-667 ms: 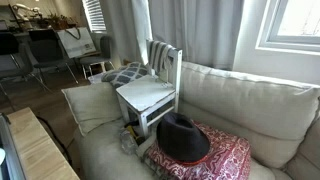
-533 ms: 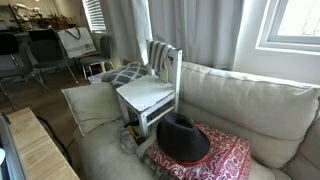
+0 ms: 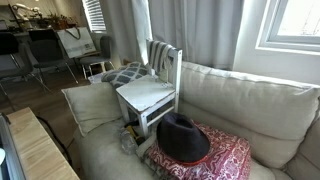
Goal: Pick up both the black and red hat and hang them on the right corner of the backrest of the chair, pick up the black hat and put it on the seat of the chair
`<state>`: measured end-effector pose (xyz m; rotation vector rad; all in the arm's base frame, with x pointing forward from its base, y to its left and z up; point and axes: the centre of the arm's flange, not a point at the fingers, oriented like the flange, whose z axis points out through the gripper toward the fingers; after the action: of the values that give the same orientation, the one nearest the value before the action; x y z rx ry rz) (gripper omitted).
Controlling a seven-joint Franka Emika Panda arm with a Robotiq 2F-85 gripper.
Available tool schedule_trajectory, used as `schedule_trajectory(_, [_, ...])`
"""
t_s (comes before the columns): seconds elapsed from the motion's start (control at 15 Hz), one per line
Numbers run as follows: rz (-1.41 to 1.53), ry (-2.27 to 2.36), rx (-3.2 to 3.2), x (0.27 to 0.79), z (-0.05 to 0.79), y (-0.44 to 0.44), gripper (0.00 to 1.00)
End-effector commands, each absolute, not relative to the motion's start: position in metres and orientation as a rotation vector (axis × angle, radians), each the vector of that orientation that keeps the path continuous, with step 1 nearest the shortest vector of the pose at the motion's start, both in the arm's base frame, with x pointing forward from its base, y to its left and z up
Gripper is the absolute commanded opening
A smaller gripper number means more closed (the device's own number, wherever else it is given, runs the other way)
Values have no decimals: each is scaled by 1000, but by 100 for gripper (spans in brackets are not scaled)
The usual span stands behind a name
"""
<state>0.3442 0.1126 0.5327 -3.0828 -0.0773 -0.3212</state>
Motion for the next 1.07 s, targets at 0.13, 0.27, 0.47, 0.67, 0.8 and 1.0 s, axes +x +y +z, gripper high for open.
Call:
schedule_trajectory(0.13, [-92, -453, -2976, 356, 508, 2, 100])
schedule_trajectory(0.27, [43, -534, -2974, 360, 491, -22, 100])
schedule_trajectory(0.47, [107, -537, -2984, 363, 456, -49, 100])
schedule_trajectory(0.67, [60, -487, -2972, 361, 463, -47, 100])
schedule_trajectory(0.8, [67, -476, -2971, 364, 456, -51, 100])
schedule_trajectory(1.0, [68, -476, -2971, 364, 455, -51, 100])
